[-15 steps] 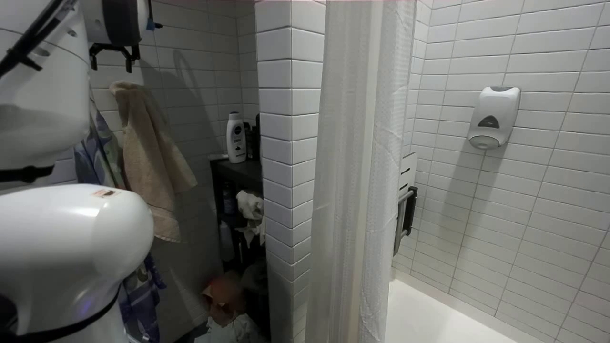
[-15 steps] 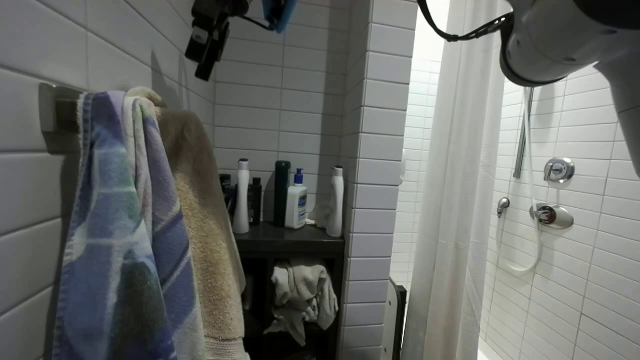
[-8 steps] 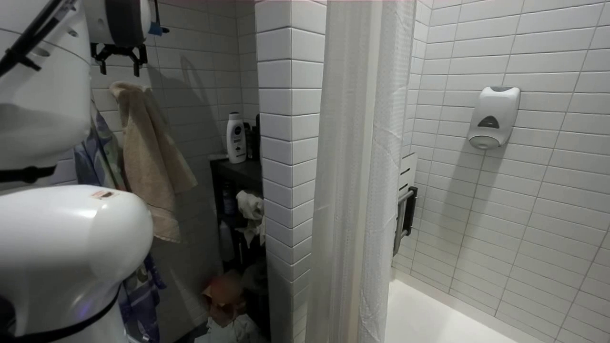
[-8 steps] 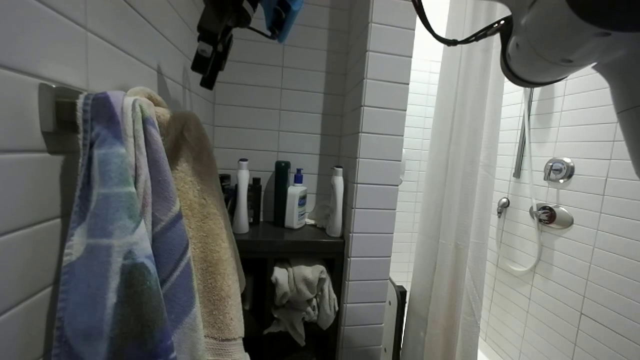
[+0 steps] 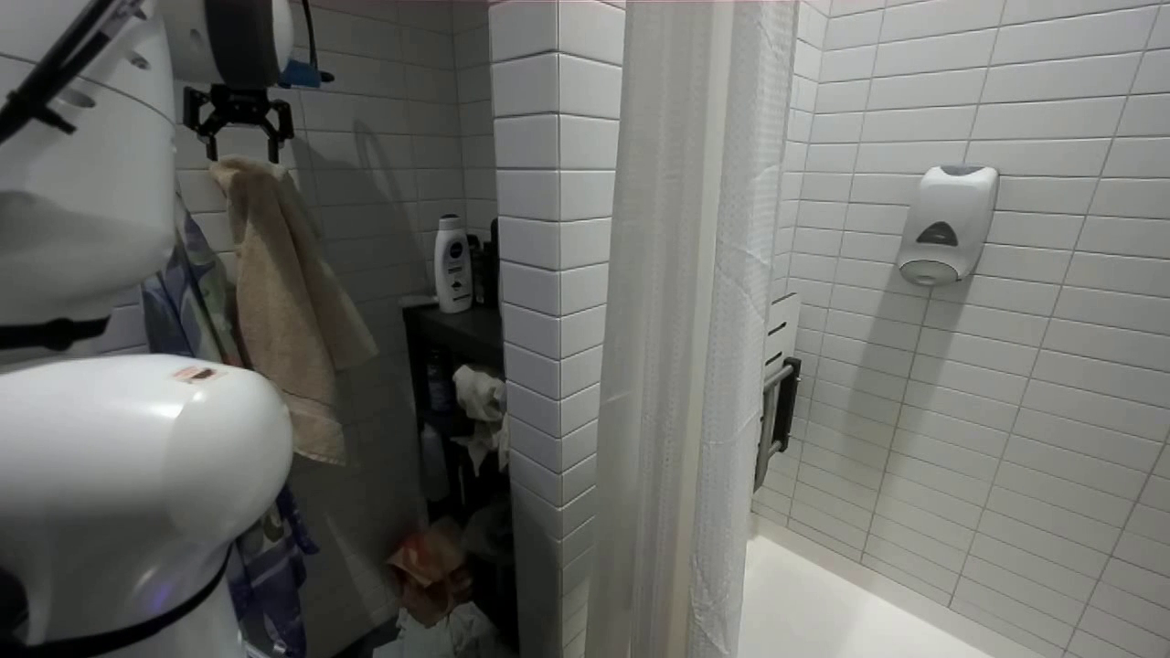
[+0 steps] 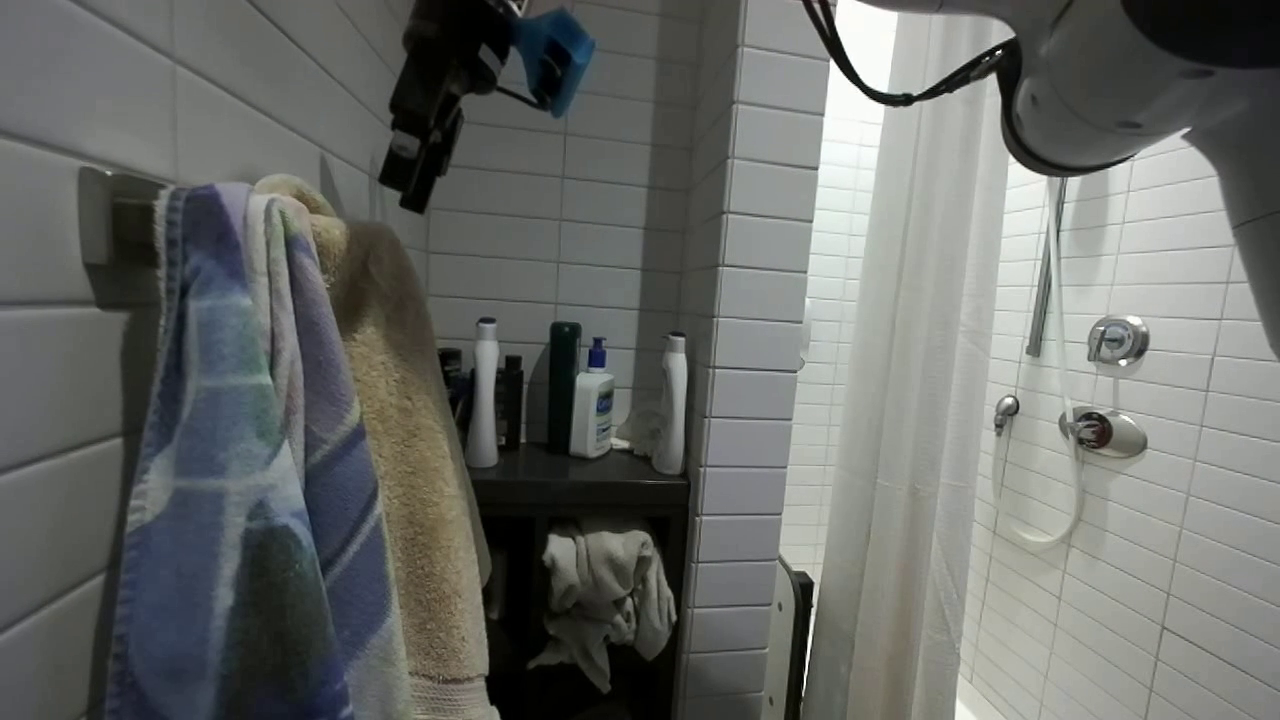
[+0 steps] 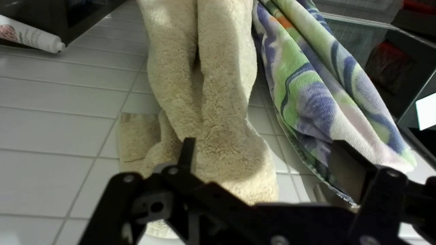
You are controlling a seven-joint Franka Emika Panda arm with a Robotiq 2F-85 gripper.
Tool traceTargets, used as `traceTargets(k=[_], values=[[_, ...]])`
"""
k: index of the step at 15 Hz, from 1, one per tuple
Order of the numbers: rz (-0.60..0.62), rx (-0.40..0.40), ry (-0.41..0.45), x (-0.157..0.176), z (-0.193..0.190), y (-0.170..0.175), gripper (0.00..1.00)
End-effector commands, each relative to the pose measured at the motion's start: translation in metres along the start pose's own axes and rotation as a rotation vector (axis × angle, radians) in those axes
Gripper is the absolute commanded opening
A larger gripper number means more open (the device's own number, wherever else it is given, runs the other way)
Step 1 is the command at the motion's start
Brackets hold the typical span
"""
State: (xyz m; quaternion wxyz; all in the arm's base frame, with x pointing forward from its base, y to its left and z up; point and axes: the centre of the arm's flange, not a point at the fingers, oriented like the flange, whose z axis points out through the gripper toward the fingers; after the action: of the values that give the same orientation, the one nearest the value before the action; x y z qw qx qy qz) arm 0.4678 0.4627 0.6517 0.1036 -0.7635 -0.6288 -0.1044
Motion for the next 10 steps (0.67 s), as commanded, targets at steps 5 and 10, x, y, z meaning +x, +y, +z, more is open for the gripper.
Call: traceTargets(k=[5,10], values=[[-0.034,-0.003,-0.022,-0.006,0.016,-0.005,1.00],[-0.074,-0.011,-0.009,0.008,0.021,-0.009,1.00]])
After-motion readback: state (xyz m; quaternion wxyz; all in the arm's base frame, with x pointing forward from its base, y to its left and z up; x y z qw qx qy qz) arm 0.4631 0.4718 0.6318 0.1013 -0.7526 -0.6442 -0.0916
